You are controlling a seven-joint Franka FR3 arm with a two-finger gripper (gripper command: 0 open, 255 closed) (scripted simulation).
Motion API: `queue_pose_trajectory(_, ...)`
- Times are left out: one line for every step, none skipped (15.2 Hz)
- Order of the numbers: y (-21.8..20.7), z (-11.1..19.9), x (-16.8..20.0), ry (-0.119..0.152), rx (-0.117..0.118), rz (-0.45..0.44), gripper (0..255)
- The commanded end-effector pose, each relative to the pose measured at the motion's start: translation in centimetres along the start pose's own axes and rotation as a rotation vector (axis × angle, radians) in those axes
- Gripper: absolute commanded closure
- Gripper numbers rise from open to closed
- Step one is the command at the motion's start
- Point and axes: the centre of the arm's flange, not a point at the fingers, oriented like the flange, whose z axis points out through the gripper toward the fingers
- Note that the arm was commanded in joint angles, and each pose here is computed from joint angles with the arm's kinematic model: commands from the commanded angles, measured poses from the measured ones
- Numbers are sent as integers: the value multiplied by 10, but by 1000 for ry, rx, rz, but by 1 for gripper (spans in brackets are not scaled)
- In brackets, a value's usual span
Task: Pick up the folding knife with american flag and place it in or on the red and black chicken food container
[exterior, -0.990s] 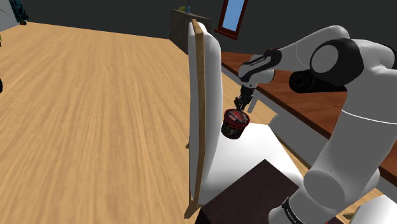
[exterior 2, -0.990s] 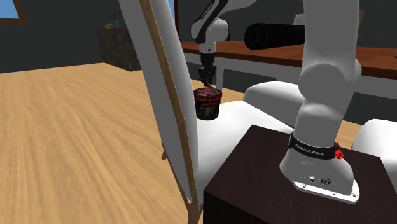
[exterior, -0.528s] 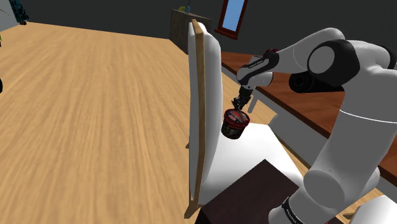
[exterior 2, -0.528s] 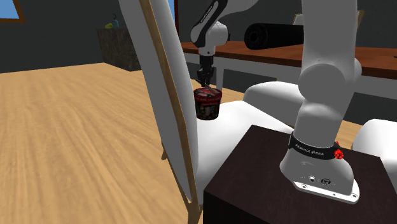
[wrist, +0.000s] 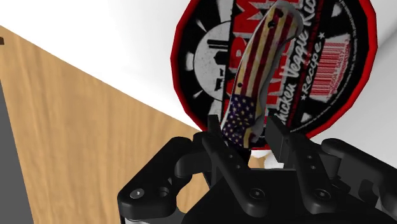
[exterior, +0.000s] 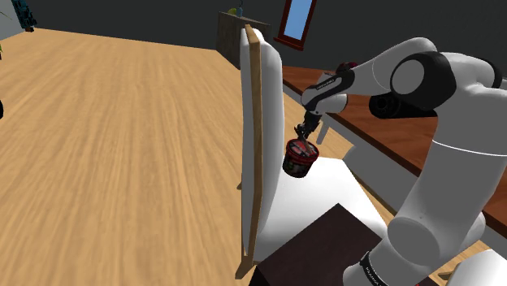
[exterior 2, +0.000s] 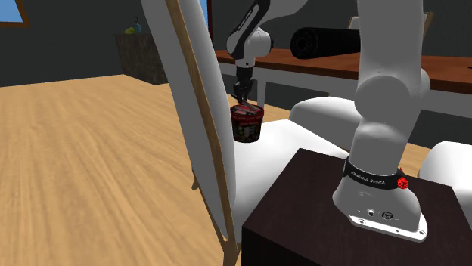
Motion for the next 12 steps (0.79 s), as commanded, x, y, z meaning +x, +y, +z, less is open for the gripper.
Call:
queue_pose_trajectory(2,23,-18,-132,58,9,0)
queue_pose_trajectory(0,19,-16,-133,58,9,0)
queue_pose_trajectory(1,19,-18,-133,57,9,0)
queue_pose_trajectory(-7,14,-26,-132,56,9,0)
queue_pose_trajectory(-9,11,-30,-133,56,8,0)
queue_pose_trajectory(-5,25,-17,-132,56,9,0)
queue_pose_trajectory(-4,12,-15,-132,56,9,0)
queue_pose_trajectory(-4,-1,-13,-132,56,9,0)
queue_pose_trajectory(-3,-14,-11,-132,56,9,0)
queue_pose_trajectory(-2,-24,-10,-132,56,9,0)
queue_pose_trajectory(-2,-24,-10,-132,56,9,0)
queue_pose_trajectory(-2,-24,-10,-132,56,9,0)
